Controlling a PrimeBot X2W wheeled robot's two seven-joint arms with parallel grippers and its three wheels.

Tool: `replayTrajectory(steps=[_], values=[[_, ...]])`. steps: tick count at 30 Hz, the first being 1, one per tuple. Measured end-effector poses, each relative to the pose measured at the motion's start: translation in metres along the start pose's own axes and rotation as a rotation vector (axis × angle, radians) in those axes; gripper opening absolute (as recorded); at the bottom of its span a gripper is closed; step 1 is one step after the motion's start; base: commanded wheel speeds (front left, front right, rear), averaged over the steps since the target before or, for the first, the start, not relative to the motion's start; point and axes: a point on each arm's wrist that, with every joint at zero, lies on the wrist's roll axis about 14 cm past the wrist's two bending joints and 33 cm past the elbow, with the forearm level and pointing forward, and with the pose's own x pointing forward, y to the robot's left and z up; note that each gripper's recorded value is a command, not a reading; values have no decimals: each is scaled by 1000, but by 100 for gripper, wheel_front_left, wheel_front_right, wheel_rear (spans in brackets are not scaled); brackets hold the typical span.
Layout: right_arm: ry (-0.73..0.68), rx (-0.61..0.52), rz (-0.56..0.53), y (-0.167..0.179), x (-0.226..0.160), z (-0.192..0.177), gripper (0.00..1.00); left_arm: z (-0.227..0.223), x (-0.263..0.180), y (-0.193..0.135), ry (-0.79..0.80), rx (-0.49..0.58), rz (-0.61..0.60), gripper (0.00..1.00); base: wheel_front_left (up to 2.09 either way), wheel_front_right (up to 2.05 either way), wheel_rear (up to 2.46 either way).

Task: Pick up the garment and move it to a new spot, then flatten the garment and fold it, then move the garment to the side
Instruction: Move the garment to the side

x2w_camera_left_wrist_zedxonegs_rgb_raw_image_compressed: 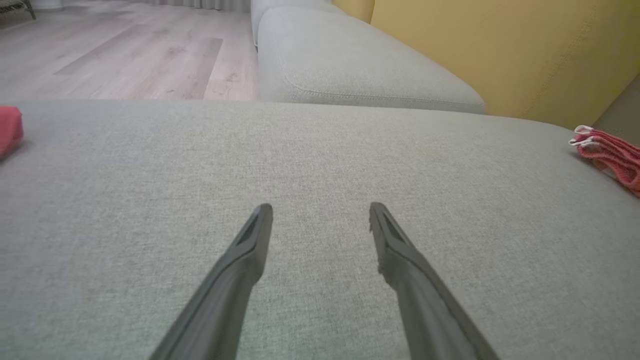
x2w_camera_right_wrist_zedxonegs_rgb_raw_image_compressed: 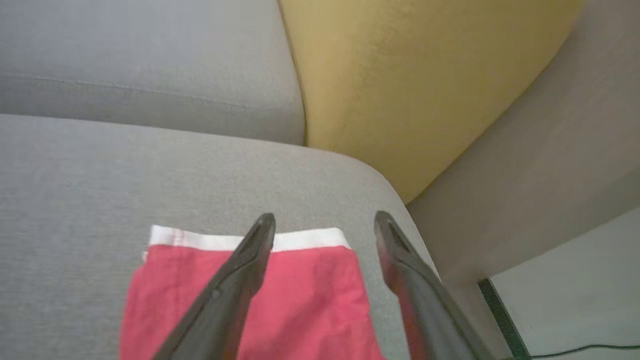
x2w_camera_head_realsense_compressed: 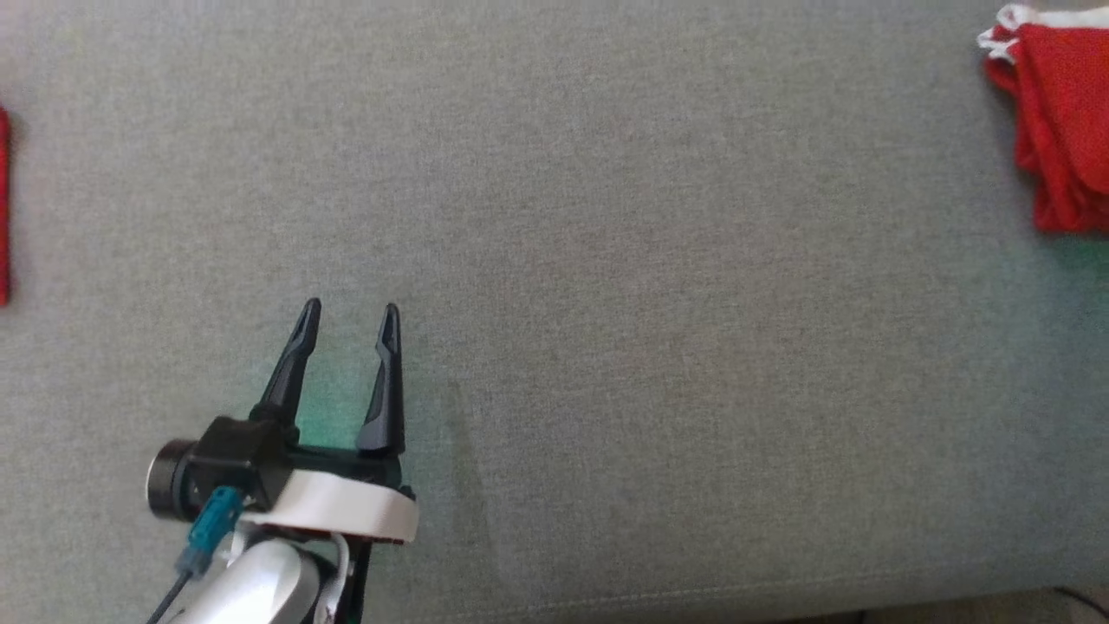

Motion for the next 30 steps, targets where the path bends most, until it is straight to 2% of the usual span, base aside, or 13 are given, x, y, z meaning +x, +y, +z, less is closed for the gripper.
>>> replayTrajectory(steps=[7, 11, 18, 19, 30], values=[[-182, 35, 101, 40, -29, 52, 100, 26, -14, 4, -85, -3, 31, 100, 0, 0, 0], [-264, 85, 180, 74, -61, 65, 100, 32, -35, 14, -111, -18, 81, 100, 0, 0, 0], [-300, 183, 313, 134, -132, 38, 100, 19, -86, 34, -102, -62, 179, 100, 0, 0, 0], [-300, 183, 313, 134, -132, 38, 100, 19, -86, 34, -102, -62, 179, 100, 0, 0, 0], [-343, 287, 389, 155, -225, -20, 100, -5, -147, 43, -102, -95, 224, 100, 0, 0, 0]])
